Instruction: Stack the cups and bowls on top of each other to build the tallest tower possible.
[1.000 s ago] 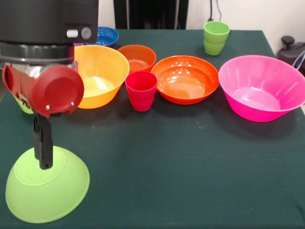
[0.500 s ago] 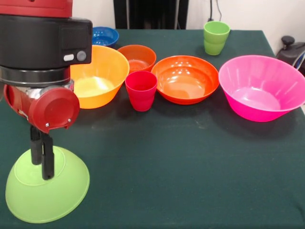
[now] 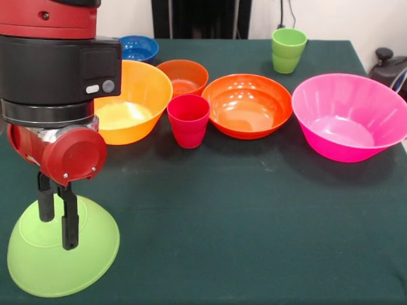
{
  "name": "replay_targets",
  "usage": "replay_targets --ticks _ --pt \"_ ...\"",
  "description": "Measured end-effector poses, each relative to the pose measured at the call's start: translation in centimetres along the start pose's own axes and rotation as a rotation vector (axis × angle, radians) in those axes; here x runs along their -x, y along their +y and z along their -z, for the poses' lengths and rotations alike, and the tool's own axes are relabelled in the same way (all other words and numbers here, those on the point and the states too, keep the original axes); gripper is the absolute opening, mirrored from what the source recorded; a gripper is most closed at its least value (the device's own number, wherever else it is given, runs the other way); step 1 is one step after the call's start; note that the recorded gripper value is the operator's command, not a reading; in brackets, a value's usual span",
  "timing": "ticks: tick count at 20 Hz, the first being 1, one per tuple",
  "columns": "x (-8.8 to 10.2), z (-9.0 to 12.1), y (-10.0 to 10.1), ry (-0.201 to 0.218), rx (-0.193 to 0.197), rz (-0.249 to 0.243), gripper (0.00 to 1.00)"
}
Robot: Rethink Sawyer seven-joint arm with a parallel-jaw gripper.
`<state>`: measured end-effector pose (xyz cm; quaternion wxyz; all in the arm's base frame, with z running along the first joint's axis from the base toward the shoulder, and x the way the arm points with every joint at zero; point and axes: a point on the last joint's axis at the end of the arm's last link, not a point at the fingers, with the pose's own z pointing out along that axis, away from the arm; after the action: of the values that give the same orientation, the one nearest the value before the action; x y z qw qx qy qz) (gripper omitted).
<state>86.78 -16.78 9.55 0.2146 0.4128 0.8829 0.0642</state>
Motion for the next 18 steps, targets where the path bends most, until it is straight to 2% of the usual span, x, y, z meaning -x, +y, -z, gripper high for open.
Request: replay_targets --ticks 9,18 --pt "-0.7 -1.2 -0.3 0.0 0.001 0.004 1.0" --pt "-2.7 -3.7 -1.6 0.031 -0.014 0.002 1.0"
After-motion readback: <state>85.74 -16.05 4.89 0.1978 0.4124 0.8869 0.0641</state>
